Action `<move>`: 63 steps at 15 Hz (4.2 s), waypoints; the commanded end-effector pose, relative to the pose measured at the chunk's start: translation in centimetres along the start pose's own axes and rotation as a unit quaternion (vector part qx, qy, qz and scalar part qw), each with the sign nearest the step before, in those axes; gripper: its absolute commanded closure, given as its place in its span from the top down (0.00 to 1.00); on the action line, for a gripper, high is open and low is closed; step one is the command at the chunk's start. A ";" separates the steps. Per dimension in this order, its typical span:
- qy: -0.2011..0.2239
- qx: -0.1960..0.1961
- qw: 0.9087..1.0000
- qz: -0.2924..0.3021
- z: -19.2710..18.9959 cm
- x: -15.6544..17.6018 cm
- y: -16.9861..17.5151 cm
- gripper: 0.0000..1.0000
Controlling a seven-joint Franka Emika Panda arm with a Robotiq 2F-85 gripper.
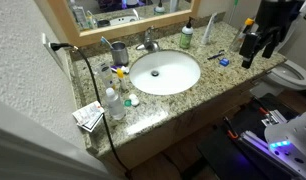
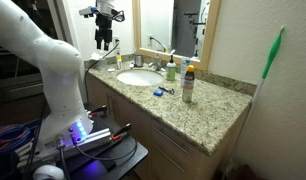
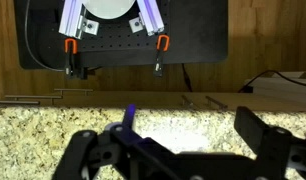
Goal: Push the faucet handle downwards
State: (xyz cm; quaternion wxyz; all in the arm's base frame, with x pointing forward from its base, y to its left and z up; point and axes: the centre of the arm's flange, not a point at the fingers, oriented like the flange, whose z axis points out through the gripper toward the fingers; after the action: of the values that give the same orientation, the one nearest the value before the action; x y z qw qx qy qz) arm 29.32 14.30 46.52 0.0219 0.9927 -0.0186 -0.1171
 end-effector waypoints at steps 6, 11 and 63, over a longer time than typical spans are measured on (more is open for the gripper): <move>-0.015 -0.028 1.000 0.000 3.2 1.3 3.8 1.00; 0.026 0.059 0.995 0.079 -0.6 -1.3 15.4 1.00; 0.183 0.094 0.978 0.043 -5.8 37.1 -6.2 1.00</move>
State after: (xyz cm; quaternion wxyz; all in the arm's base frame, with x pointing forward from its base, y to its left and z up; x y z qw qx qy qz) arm 64.05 18.97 40.36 -0.0510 0.9938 -0.0467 0.0876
